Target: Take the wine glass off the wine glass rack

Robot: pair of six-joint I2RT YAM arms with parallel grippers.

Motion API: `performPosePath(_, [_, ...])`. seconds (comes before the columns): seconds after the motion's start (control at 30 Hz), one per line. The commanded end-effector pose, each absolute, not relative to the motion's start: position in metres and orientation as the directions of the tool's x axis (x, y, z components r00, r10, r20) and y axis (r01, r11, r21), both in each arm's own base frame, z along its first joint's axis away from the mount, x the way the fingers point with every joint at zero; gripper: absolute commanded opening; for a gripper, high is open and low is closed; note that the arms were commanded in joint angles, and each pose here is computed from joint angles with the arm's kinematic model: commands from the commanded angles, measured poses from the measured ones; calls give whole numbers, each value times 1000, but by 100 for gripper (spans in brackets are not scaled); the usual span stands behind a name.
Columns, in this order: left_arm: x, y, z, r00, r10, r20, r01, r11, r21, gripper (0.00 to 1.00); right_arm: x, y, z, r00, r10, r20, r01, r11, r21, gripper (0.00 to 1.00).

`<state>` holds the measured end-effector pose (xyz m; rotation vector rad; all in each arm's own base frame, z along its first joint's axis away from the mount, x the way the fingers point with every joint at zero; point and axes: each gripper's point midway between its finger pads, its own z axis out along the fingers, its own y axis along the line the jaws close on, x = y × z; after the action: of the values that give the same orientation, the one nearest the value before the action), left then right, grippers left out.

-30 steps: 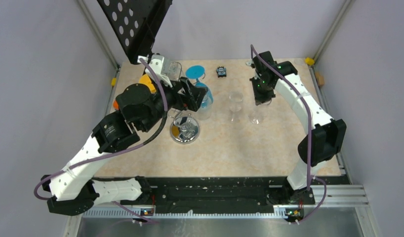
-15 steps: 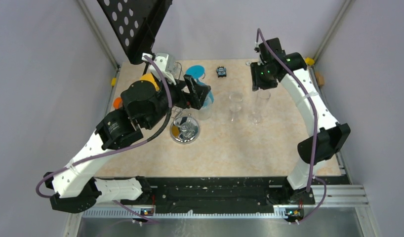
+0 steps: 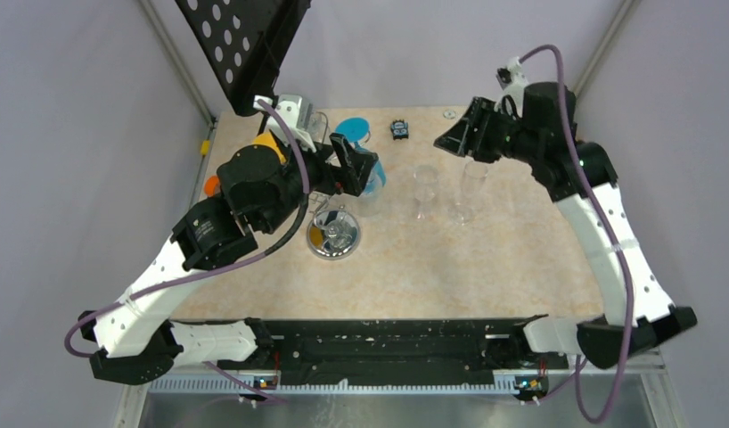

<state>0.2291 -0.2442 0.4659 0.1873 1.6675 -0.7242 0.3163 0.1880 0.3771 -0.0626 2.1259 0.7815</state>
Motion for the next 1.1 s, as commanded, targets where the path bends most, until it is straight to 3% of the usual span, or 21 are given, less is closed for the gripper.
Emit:
performPosePath(0.0, [223,-233,484,-204,-297,-933,508,782,-360,95,290,226,434,-628,461,-627,-422,475,772,57])
performPosePath(0.1, [222,-234,483,-206,-298,-932,514,777,-363,95,281,234,433,-656,525,-543,-392,378,839,63])
performPosePath(0.33, [221,-234,480,-217,-303,-928,514,773,-373,95,267,280,425,-725,484,-491,-390,299,871,65])
performPosePath(0.5, [221,-229,476,-231,-311,-922,490,782,-386,94,274,297,423,-671,543,-504,-368,346,863,65])
performPosePath(0.8, [219,-225,476,-243,-338,-909,475,776,-415,93,288,308,390,-692,516,-505,-299,431,851,60])
performPosePath(1.07, [218,-225,473,-267,-342,-901,459,777,-431,90,281,332,384,-763,461,-453,-304,363,881,47])
